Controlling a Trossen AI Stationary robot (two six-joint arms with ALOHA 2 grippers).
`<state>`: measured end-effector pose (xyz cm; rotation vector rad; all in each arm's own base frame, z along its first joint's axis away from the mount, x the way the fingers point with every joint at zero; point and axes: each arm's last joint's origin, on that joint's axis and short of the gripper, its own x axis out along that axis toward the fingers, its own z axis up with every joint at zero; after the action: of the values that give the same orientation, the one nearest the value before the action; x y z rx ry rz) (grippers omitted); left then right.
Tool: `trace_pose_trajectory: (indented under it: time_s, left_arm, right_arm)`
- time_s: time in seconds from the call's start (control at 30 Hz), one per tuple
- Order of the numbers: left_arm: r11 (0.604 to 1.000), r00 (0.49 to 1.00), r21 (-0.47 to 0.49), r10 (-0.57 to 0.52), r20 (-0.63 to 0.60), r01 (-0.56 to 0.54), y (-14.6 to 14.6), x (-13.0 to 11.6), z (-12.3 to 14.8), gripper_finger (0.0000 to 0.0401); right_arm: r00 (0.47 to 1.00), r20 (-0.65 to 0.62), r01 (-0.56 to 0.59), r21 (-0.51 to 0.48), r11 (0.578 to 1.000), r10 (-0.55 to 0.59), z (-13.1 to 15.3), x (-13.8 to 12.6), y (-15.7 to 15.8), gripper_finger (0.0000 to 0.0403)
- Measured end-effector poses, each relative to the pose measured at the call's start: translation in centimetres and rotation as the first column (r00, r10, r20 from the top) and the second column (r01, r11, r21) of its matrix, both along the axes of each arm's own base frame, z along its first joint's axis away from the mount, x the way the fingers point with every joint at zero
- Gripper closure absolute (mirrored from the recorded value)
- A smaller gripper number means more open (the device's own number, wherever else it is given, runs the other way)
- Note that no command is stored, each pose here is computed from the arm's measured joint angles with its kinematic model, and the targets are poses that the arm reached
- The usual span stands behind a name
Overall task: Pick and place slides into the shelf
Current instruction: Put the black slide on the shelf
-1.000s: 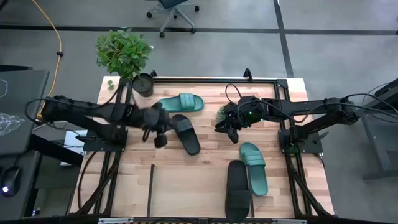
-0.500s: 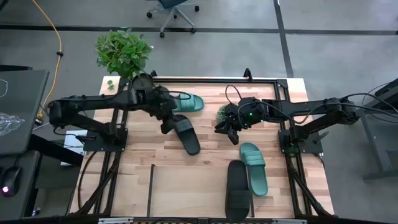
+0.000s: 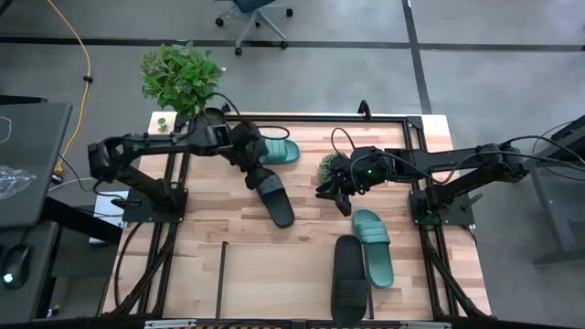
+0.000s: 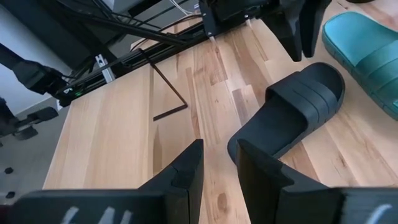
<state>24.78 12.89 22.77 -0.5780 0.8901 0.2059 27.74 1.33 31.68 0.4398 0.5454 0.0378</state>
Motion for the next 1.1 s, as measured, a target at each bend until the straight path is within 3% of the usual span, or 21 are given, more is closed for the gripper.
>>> trace_pose_trajectory:
  time_s: [0.17, 0.3, 0.63, 1.1]
  left_arm:
    - [0.998, 1.000, -0.066, 0.015, -0.002, -0.015, 1.2, -0.3, -0.8, 0.0258]
    - [0.993, 1.000, -0.116, 0.012, -0.016, -0.014, 1.8, -0.2, -1.8, 0.0240]
    - [0.984, 0.996, -0.180, -0.001, -0.086, -0.014, 2.2, 0.6, -4.3, 0.0238]
    - [0.988, 0.983, -0.121, 0.070, -0.171, -0.091, 2.6, 0.7, -5.3, 0.0238]
  right_arm:
    - [1.000, -0.001, -0.003, 0.004, 1.000, 0.003, 0.0, 0.0, 0.3, 0.0318]
    - [1.000, -0.001, -0.011, 0.000, 1.000, 0.011, 0.0, 0.0, 0.7, 0.0318]
    - [0.999, -0.004, -0.031, 0.014, 0.999, 0.031, 0.0, -0.1, 1.6, 0.0318]
    - [0.999, -0.006, -0.040, 0.015, 0.999, 0.040, 0.0, -0.3, 2.8, 0.0318]
